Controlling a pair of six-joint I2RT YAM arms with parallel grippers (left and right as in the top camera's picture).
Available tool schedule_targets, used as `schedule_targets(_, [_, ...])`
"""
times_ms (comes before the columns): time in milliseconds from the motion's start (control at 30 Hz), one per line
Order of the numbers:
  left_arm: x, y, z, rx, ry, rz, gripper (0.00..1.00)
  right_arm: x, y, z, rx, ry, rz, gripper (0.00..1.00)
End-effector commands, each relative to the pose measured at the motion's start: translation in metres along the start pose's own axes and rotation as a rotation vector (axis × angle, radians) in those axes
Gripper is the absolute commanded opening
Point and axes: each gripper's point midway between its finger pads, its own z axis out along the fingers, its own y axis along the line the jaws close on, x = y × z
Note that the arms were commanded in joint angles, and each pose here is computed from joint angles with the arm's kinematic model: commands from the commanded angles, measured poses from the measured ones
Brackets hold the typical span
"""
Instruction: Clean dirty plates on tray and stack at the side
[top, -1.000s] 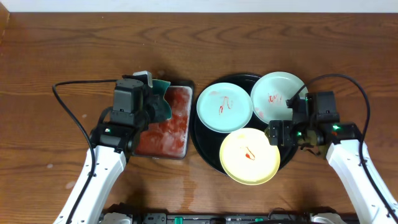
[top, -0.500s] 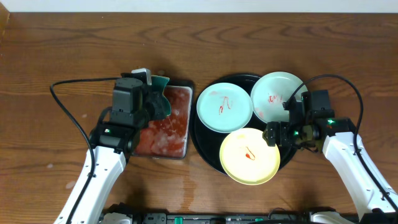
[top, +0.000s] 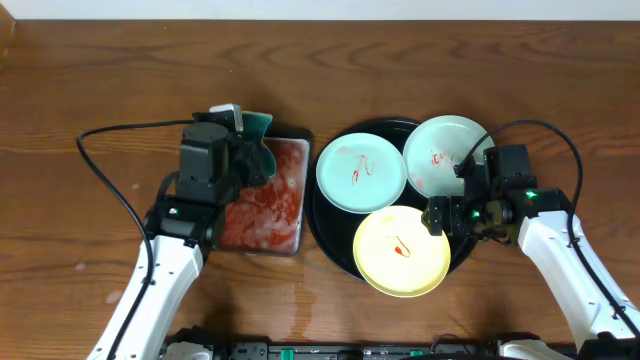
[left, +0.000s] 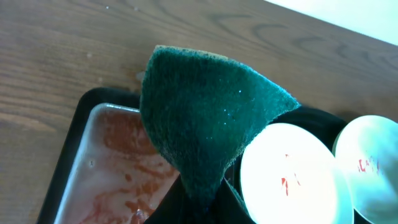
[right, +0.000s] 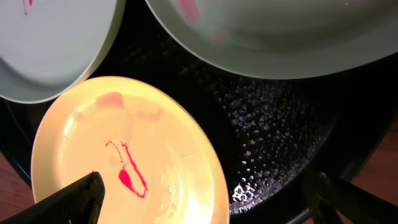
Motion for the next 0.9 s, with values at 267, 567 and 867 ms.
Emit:
schedule_targets(267, [0.023,0.009,0.008,0.150,0.052,-0.188,0.07,-0.001,0.000,0.000,-0.011,0.004,0.009,0.99])
schedule_targets(567, [0.039,0.012,0.013,0.267,0.160,-0.273,0.07,0.000,0.000,0.000,-0.011,0.008,0.003,0.96])
schedule_targets(867, [0.071,0.025,0.029,0.219,0.285,-0.310,0.07,0.002,-0.001,0.003,-0.011,0.009,0.004,0.82])
